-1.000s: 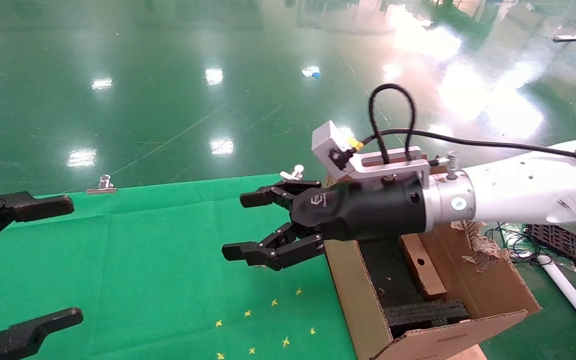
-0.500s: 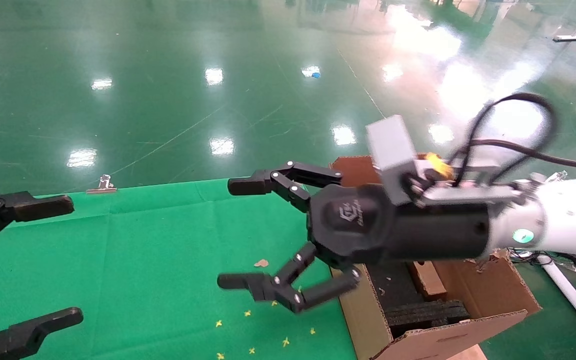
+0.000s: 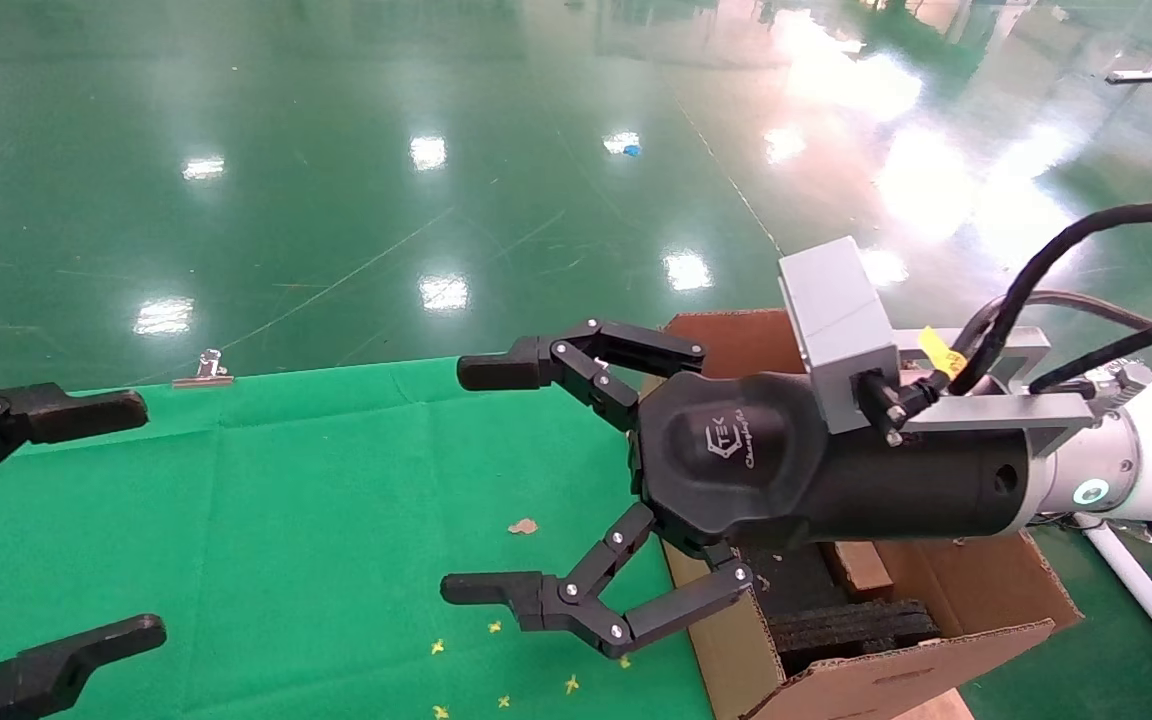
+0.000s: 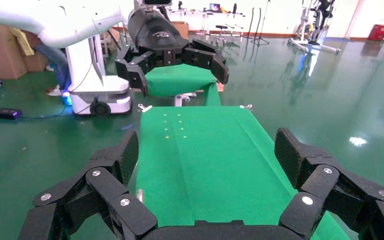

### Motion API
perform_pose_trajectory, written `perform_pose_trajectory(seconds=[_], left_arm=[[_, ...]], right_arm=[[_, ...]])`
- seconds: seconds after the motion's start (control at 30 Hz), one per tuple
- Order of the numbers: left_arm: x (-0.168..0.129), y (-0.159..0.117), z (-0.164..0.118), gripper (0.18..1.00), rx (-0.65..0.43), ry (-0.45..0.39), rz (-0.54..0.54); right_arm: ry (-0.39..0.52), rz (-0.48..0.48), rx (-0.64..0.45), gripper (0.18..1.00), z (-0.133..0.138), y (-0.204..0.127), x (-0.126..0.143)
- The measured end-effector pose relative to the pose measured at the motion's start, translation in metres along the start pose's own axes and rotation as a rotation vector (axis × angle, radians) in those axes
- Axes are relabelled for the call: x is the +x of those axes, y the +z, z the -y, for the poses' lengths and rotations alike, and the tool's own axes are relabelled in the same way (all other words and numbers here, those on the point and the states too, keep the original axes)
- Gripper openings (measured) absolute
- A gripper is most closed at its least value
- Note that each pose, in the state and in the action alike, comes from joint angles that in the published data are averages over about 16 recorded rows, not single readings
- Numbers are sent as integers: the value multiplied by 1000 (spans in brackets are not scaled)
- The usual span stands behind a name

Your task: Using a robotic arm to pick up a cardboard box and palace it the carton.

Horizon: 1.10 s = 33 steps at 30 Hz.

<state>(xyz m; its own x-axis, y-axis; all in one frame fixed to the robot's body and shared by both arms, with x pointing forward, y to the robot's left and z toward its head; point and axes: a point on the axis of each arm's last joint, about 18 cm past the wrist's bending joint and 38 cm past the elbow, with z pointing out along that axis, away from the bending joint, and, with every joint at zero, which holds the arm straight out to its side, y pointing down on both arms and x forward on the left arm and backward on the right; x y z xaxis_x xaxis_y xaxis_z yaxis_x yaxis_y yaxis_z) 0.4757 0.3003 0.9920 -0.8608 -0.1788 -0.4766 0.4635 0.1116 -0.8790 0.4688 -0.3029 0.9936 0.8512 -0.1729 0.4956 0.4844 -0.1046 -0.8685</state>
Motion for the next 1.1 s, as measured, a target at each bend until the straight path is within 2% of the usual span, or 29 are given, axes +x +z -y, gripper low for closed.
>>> perform_pose_trajectory(seconds=[1.1], left_arm=[[0, 0, 0, 1001, 0, 0, 0]], right_arm=[[24, -3, -12, 1000, -5, 2, 5]])
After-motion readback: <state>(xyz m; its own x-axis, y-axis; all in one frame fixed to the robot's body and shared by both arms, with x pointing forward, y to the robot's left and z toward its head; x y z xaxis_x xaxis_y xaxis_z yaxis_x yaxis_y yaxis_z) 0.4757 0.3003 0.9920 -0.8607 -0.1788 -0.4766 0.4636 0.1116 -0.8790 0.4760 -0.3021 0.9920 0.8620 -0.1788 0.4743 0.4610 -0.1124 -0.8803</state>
